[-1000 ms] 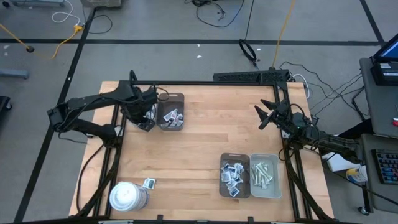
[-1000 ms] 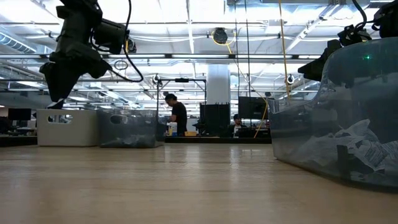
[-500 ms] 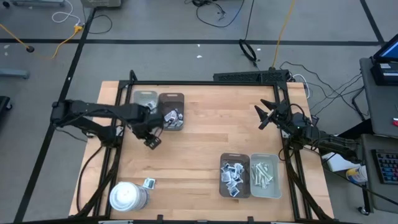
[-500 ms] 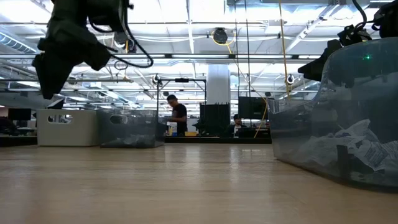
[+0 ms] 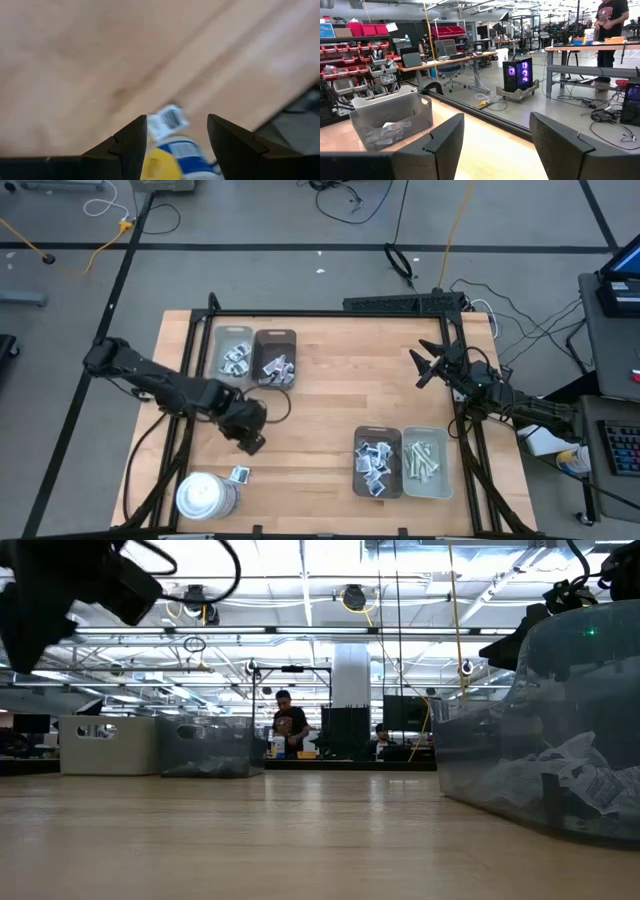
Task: Pick & Place First Aid Supplies
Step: Put the white towelette pack into the top gray bin
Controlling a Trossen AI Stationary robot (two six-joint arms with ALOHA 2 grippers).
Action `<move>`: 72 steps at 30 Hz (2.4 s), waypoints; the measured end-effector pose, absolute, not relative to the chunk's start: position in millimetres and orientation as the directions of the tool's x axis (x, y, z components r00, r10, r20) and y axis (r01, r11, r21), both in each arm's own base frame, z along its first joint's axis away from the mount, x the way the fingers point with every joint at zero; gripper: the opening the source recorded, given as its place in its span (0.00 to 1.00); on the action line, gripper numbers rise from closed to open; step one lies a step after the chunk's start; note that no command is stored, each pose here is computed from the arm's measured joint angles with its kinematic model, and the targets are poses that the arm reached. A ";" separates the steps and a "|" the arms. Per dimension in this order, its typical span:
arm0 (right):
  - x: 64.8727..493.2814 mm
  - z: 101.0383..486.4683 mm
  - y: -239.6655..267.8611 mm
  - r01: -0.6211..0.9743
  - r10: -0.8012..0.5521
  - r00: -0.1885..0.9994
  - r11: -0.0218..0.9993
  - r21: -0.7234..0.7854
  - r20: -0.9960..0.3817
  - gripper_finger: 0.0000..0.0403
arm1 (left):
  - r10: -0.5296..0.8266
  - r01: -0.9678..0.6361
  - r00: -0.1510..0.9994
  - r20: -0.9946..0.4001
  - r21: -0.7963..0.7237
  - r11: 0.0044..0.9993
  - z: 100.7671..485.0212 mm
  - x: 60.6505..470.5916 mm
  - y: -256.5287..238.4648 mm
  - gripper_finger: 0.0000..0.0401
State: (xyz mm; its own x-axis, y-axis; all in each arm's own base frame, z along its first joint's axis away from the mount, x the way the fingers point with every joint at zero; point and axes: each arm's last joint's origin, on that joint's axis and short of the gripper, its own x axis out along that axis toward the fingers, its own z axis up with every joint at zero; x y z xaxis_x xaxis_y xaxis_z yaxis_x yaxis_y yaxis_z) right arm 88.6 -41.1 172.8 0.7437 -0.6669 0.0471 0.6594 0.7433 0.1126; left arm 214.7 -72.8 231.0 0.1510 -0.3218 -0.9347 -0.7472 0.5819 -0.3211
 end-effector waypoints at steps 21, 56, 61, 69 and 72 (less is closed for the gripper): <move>88.7 172.7 -41.1 0.659 -0.667 0.744 0.744 0.112 0.047 0.55 | -0.366 -0.761 0.189 -0.911 -0.371 0.532 227.0 212.0 -121.9 0.53; 88.7 172.6 -41.1 0.660 -0.667 0.744 0.743 0.112 0.047 0.55 | -0.134 -0.748 -0.144 -0.980 0.020 0.663 185.3 245.6 -171.9 0.53; 88.7 172.7 -41.1 0.660 -0.667 0.744 0.743 0.112 0.047 0.55 | -0.136 -0.731 -0.188 -0.973 0.046 0.681 168.0 249.6 -178.4 0.53; 88.7 172.7 -41.1 0.659 -0.667 0.744 0.744 0.112 0.047 0.55 | -0.142 -0.717 -0.215 -0.966 0.057 0.695 140.9 256.8 -188.7 0.53; 88.7 172.7 -41.1 0.659 -0.667 0.744 0.743 0.112 0.047 0.55 | -0.151 -0.718 -0.212 -0.965 0.049 0.694 138.5 258.6 -189.9 0.53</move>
